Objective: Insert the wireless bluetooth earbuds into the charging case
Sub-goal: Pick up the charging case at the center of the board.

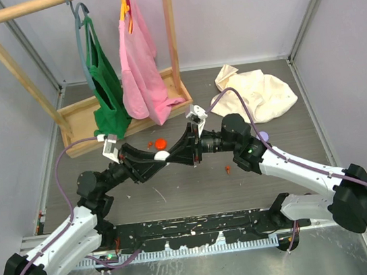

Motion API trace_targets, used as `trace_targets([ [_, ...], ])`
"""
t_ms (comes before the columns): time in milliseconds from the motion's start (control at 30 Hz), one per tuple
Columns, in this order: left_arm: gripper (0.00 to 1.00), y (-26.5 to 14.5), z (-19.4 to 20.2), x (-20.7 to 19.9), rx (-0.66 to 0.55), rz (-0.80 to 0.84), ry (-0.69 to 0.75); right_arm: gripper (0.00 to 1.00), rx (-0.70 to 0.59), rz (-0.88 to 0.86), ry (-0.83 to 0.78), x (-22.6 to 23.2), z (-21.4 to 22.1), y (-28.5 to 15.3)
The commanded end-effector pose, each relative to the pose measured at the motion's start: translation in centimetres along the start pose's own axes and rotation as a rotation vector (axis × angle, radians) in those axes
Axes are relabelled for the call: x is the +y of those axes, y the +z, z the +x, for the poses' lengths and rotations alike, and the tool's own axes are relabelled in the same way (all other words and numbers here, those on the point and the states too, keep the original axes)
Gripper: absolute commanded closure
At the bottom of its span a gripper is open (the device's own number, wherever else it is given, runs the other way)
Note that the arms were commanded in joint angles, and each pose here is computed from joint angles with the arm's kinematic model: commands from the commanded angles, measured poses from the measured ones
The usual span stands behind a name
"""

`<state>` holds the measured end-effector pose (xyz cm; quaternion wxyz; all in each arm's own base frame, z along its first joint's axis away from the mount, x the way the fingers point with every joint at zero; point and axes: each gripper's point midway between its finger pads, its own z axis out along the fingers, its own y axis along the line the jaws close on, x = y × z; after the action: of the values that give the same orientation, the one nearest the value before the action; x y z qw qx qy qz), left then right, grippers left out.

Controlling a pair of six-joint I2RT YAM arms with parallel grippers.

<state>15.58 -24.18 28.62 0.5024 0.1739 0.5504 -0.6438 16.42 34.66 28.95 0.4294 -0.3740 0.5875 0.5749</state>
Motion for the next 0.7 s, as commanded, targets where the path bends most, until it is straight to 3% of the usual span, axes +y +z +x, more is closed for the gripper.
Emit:
trace_targets([
  [0, 0.61, 0.44, -1.0, -1.29, 0.001, 0.049, 0.075, 0.99, -0.053, -0.032, -0.096, 1.64, -3.09, -0.45],
  [200, 0.49, 0.26, -0.68, -0.88, 0.012, 0.026, 0.077, 0.99, -0.072, -0.015, -0.112, 1.65, -3.66, -0.69],
  [367, 0.47, 0.28, -0.6, -0.66, 0.012, 0.017, 0.071, 0.99, -0.091, -0.015, -0.111, 1.73, -3.86, -0.73],
  [667, 0.71, 0.41, -0.78, -0.83, 0.013, 0.024, 0.075, 0.99, -0.094, -0.026, -0.101, 1.92, -3.73, -0.77],
])
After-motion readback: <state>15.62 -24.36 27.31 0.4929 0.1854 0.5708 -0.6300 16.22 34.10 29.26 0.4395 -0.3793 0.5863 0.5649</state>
